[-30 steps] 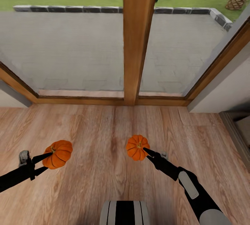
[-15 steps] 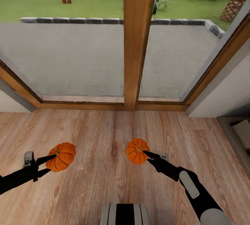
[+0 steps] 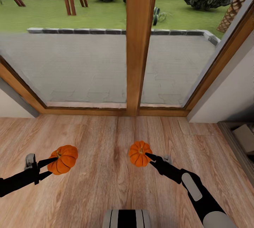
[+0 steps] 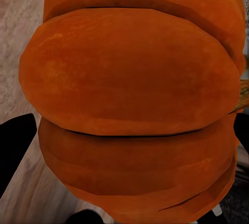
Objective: Place each of the two pumpkins and all three candles from the living room inside a cabinet in the living room (use any cabinet), then make sure every cabinet is closed, and position the cauldron so it is next to a table in the living room.
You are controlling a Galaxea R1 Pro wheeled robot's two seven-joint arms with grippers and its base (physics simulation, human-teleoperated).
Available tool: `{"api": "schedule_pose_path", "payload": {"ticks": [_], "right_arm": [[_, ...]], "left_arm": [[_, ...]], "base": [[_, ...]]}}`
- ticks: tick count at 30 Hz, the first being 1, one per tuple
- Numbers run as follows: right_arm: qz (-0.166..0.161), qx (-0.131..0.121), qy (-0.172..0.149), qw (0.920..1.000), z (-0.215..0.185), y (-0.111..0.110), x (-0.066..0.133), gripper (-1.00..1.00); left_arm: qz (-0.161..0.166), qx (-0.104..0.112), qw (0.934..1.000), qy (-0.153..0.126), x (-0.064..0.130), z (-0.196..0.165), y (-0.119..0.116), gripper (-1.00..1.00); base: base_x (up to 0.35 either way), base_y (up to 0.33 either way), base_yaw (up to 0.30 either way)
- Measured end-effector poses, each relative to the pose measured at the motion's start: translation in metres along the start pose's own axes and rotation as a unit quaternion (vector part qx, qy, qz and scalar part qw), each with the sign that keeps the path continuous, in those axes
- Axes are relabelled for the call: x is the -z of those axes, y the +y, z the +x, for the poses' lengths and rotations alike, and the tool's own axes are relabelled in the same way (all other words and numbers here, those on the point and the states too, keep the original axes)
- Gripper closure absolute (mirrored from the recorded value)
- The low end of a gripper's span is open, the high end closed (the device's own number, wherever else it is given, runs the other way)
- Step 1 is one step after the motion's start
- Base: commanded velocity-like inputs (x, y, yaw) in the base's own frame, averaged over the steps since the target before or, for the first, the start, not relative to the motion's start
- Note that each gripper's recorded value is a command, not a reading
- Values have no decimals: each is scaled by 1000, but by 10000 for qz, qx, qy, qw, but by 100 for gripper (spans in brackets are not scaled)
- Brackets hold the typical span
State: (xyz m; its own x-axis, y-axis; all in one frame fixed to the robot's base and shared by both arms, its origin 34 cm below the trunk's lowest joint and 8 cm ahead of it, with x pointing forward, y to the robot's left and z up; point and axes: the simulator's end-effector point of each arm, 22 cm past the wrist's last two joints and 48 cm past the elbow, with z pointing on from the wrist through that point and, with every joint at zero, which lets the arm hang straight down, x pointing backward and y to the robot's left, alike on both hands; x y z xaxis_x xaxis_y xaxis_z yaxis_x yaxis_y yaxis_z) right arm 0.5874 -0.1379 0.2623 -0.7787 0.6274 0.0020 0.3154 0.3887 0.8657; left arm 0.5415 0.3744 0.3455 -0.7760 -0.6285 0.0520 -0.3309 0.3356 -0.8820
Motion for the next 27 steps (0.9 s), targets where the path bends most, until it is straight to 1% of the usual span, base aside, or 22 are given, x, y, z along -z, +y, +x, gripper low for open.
{"api": "schedule_pose_path", "payload": {"ticks": [10, 16, 27], "right_arm": [[-121, 131, -83, 9998, -7, 22, 5, 100], [-186, 220, -127, 9995, -10, 35, 8, 100], [-335, 363, -217, 9985, -17, 59, 16, 100]], "left_arm": [[116, -146, 9998, -68, 6, -4, -19, 100], [173, -245, 9995, -111, 11, -6, -30, 100], [326, -394, 9985, -190, 18, -9, -52, 100]], "base": [[-10, 0, 0], [-185, 33, 0], [-9, 2, 0]]}}
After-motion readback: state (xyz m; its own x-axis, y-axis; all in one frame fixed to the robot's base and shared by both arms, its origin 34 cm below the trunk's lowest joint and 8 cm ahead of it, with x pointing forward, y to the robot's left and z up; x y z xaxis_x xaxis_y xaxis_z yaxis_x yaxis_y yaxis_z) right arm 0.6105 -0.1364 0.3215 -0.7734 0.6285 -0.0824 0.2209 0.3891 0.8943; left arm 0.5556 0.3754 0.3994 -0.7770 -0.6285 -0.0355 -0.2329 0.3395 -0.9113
